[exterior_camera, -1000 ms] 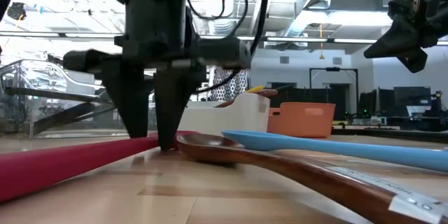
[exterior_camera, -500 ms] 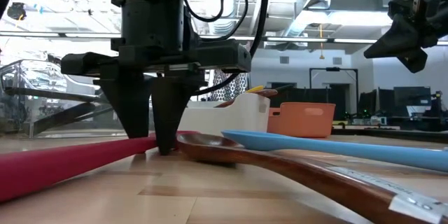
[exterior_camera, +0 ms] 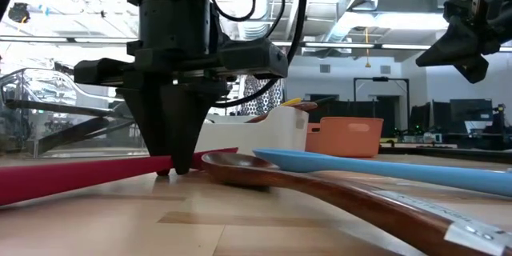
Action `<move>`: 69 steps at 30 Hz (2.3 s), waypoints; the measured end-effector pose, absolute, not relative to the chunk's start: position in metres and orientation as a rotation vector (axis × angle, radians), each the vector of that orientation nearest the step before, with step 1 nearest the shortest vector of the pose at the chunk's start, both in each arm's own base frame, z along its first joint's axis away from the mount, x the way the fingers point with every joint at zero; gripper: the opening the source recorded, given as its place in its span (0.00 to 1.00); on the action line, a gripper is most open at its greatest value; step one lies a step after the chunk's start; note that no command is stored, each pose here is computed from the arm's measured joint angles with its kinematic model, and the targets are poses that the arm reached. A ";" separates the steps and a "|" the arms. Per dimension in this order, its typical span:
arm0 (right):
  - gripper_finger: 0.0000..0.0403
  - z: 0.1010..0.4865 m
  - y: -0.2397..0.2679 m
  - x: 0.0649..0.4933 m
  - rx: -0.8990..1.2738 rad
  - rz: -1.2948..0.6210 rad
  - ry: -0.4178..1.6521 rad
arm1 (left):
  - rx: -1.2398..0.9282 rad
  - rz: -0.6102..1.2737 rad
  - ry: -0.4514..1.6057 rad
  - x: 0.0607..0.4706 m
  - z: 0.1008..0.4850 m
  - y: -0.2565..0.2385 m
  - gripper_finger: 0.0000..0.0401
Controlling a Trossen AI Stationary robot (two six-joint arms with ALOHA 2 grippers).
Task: Pick & Place Kitchen Items
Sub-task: Put the red slotted spoon into the white bin
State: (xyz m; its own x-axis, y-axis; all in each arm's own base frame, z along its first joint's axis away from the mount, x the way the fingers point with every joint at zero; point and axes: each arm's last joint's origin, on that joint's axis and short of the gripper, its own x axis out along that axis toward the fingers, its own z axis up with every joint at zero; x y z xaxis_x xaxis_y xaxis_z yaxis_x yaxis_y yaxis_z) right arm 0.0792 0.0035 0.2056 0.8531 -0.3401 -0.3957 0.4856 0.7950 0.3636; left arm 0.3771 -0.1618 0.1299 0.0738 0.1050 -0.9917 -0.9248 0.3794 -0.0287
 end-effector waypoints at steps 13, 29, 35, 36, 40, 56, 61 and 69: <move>0.00 0.206 0.003 0.079 0.474 -0.452 0.321 | -0.898 0.815 1.044 0.363 0.203 -0.163 0.04; 0.00 0.206 0.003 0.079 0.474 -0.452 0.320 | -0.634 0.625 0.503 0.326 0.332 -0.133 0.04; 0.00 0.206 0.003 0.079 0.475 -0.451 0.320 | -0.404 0.595 0.328 0.320 0.367 -0.122 0.04; 0.00 0.206 0.003 0.079 0.475 -0.451 0.319 | -0.360 0.588 0.316 0.321 0.371 -0.120 0.04; 0.00 0.206 0.004 0.079 0.475 -0.451 0.318 | -0.150 0.551 0.294 0.328 0.381 -0.113 0.04; 0.00 0.208 0.003 0.080 0.559 -0.469 0.277 | 0.323 0.524 0.468 0.353 0.383 -0.023 0.04; 0.00 0.210 0.003 0.081 0.634 -0.497 0.231 | 0.372 0.410 0.511 0.358 0.380 0.006 0.04; 0.00 0.211 -0.001 0.079 0.644 -0.626 0.146 | 0.372 0.318 0.628 0.356 0.331 0.034 0.04</move>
